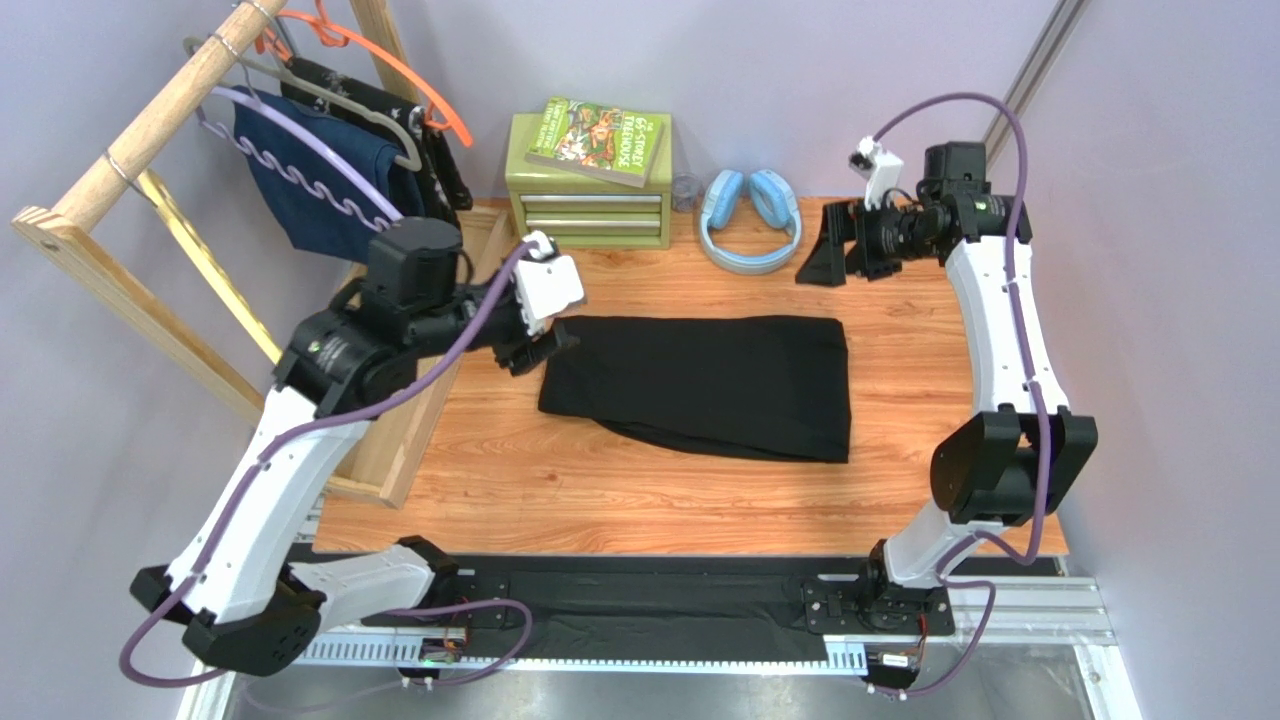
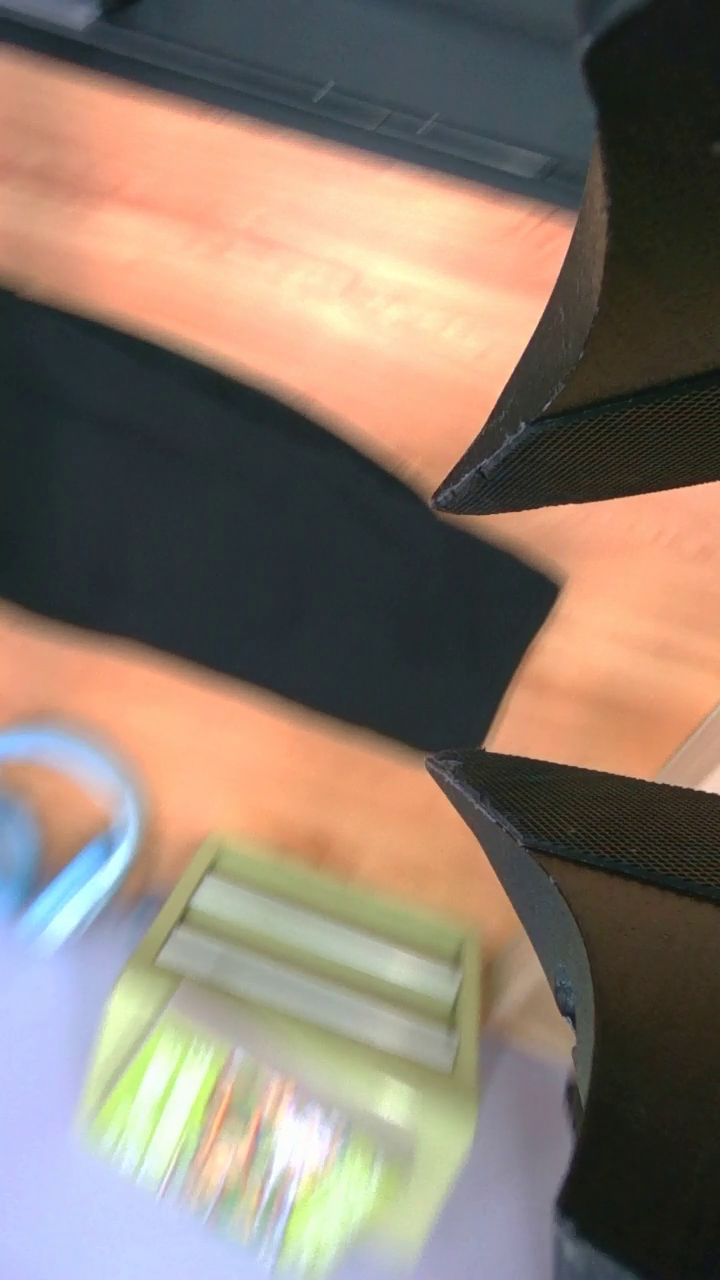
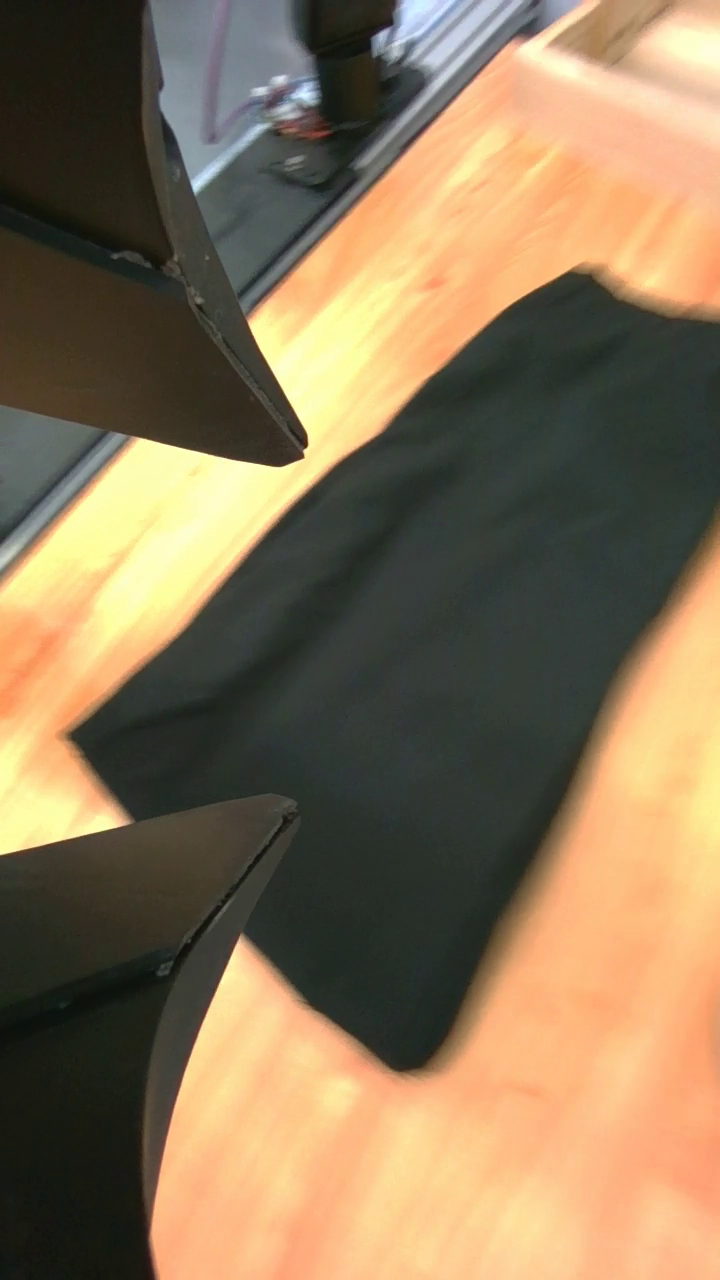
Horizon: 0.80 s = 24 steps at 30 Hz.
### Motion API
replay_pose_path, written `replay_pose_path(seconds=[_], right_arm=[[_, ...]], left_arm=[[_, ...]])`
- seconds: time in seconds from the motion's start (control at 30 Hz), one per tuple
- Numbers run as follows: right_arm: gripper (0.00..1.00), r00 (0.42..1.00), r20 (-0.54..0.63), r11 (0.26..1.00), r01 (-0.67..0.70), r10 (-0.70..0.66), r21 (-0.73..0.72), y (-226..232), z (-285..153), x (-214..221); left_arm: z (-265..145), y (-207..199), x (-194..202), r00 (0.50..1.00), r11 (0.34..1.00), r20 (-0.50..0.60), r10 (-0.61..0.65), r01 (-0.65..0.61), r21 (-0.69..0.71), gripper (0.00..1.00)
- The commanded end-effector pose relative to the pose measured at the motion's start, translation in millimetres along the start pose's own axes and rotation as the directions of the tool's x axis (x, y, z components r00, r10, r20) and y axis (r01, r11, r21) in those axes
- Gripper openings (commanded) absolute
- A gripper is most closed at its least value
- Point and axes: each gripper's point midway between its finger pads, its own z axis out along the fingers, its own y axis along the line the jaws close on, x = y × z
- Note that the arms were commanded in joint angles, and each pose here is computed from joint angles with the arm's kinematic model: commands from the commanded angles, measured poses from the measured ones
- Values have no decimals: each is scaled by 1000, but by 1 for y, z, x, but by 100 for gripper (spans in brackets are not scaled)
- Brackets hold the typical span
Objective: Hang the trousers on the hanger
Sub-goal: Fold the trousers
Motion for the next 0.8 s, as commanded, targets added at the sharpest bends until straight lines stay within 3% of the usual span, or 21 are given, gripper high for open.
replay_pose_path(seconds=[0.0, 0.13, 0.23, 0.27, 0.37, 0.43, 0.57, 0.67, 0.77], right_arm=[[90, 950, 287, 988, 145, -122, -58, 59, -20, -84], [94, 877, 400, 947, 316, -266, -63, 124, -15, -118], [95, 831, 458, 914, 396, -316, -89, 164, -5, -133], [95, 825, 465, 910, 405, -321, -91, 170, 2, -138], [96, 806, 488, 883, 449, -335, -136, 200, 14, -144], [97, 817, 467, 875, 455, -338, -162, 209, 32, -141], [99, 837, 449, 874, 439, -315, -206, 221, 46, -137], [99, 824, 462, 863, 460, -329, -206, 237, 48, -136], [99, 814, 469, 850, 481, -342, -214, 251, 52, -135]], left_arm=[[-37, 57, -85, 961, 957, 238, 139, -68, -282, 67], [-90, 96, -123, 921, 848, 346, 179, 34, -528, 75], [-123, 120, -127, 913, 743, 389, 123, 175, -646, 77], [-140, 133, -119, 909, 653, 414, 54, 281, -703, 77], [-167, 145, -93, 866, 462, 495, -75, 470, -752, 68], [-192, 143, -82, 831, 362, 552, -76, 538, -761, 64], [-221, 146, -55, 812, 208, 578, -84, 581, -787, 65], [-242, 139, -46, 810, 157, 584, -48, 584, -796, 65], [-253, 138, -25, 802, 57, 592, -79, 597, -800, 62]])
